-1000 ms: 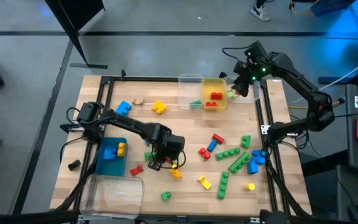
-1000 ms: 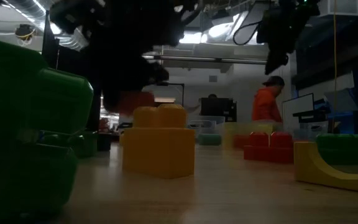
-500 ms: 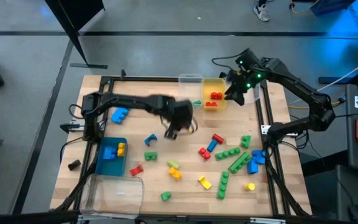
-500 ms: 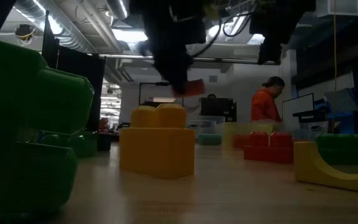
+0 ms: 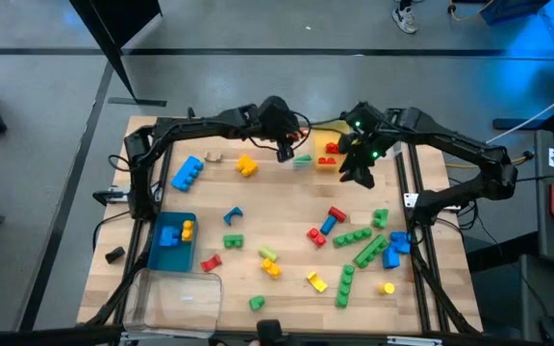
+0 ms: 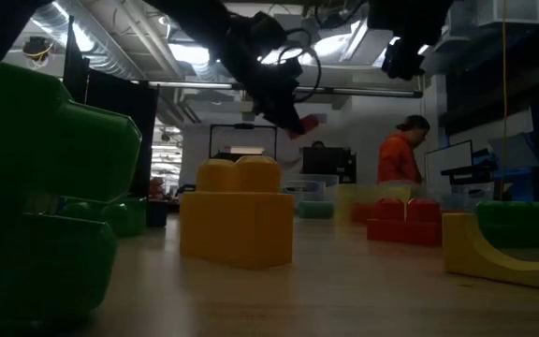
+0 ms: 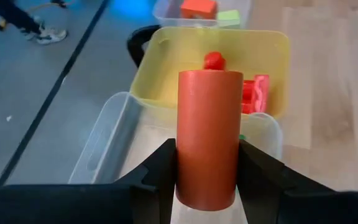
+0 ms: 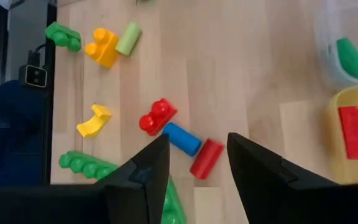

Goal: Sort blocks by size
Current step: Put the orange cylindrical block into the top left transparent bin, then put the red cylindrical block into the top left transparent bin

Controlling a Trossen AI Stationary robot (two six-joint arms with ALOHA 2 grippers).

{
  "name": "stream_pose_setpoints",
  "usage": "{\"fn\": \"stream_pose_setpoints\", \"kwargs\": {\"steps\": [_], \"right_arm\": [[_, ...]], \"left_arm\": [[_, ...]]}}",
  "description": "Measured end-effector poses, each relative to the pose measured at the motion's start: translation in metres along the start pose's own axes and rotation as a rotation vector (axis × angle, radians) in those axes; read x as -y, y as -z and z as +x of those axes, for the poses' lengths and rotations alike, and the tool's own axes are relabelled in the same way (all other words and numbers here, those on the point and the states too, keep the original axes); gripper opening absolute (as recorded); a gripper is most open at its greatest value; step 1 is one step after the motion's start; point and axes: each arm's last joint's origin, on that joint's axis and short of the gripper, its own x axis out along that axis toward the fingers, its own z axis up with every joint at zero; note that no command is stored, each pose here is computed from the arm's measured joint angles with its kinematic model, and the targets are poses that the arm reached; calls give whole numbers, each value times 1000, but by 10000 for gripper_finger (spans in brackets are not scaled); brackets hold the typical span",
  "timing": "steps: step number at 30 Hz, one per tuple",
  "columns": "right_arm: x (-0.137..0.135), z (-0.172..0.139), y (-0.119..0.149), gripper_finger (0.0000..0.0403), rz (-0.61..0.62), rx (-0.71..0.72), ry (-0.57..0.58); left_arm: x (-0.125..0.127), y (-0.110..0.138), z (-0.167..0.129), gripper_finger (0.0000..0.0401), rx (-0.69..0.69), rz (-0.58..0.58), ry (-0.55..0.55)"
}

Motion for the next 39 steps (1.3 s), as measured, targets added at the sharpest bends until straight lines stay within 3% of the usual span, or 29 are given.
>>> {"fn": "stream_pose_setpoints", "kwargs": {"steps": [6,14,18,30,39], "right_arm": [[-18,9,1,163,83,-68,1],[-39,19,5,163,133,-148,5],[-46,25,7,163,168,-167,30],[-31,63,35,163,336,-301,232],[-12,109,55,163,351,-354,237]], "left_arm": [[-7,10,8,129,21,-42,-23],[-7,14,17,208,2,-113,-24],[-7,15,17,226,-9,-107,-22],[5,17,3,209,-87,-6,50],[22,22,-4,203,-181,38,104]]}}
